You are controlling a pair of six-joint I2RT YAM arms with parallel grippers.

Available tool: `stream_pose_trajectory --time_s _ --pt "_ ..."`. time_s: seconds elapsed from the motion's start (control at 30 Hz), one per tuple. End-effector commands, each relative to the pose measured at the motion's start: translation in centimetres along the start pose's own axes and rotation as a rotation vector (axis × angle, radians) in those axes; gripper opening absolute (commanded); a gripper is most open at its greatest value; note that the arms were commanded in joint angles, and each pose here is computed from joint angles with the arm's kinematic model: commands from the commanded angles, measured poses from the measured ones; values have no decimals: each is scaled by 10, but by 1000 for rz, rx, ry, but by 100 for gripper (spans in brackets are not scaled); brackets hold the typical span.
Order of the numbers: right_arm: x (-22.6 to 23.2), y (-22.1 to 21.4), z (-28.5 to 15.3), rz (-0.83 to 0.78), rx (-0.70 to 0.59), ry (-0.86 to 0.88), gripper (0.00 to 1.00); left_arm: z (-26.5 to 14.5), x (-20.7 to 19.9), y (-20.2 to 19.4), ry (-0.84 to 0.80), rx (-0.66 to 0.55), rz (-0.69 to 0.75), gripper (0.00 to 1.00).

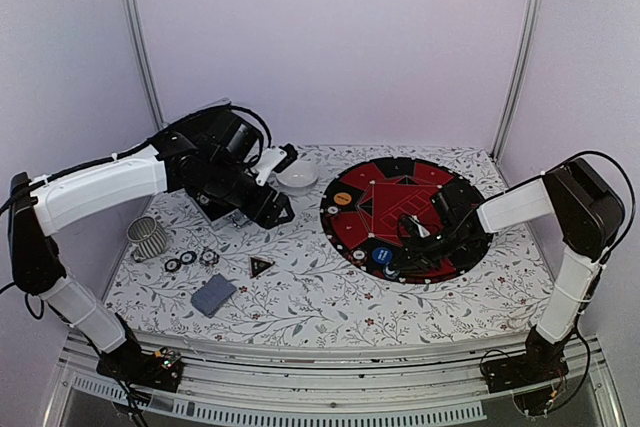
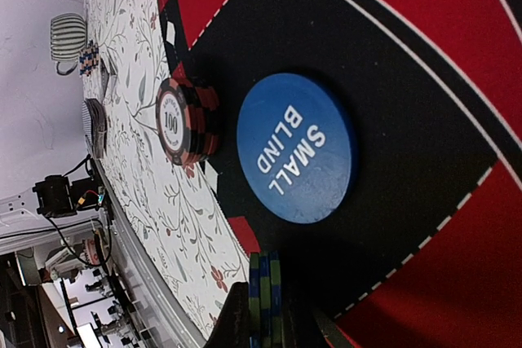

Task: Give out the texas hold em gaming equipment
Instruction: Place the poker chips pile in the small blind area.

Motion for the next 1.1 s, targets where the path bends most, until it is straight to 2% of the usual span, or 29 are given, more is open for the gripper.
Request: stream_pose_trajectory --time_s 0.0,0.2,0.37,0.4,0.47,1.07 --pt "-12 5 4 -10 -1 -36 3 -2 4 -2 -3 -2 -22 78" --pt "-17 2 6 6 15 -45 5 -1 5 -1 -6 1 -24 77" --pt "-21 1 2 15 12 -100 18 -1 6 -1 -7 0 -23 77" --pt "-23 2 0 17 8 -117 25 -1 6 -1 -8 0 -22 77" --pt "-25 4 -3 16 0 -145 29 0 6 -1 -9 1 -24 77" --pt "-19 26 -35 -48 -57 -418 48 -2 8 -2 -7 1 -29 77"
Point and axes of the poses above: each gripper's point midway between its finger pads, its own z axis out along the fingers, its own x axis along the line the jaws close on, y = z × x, the point moved 1 cm from there along -z, back along the fingers, and after that the axes turned 3 degrees about -z, right-handed, at the moved point
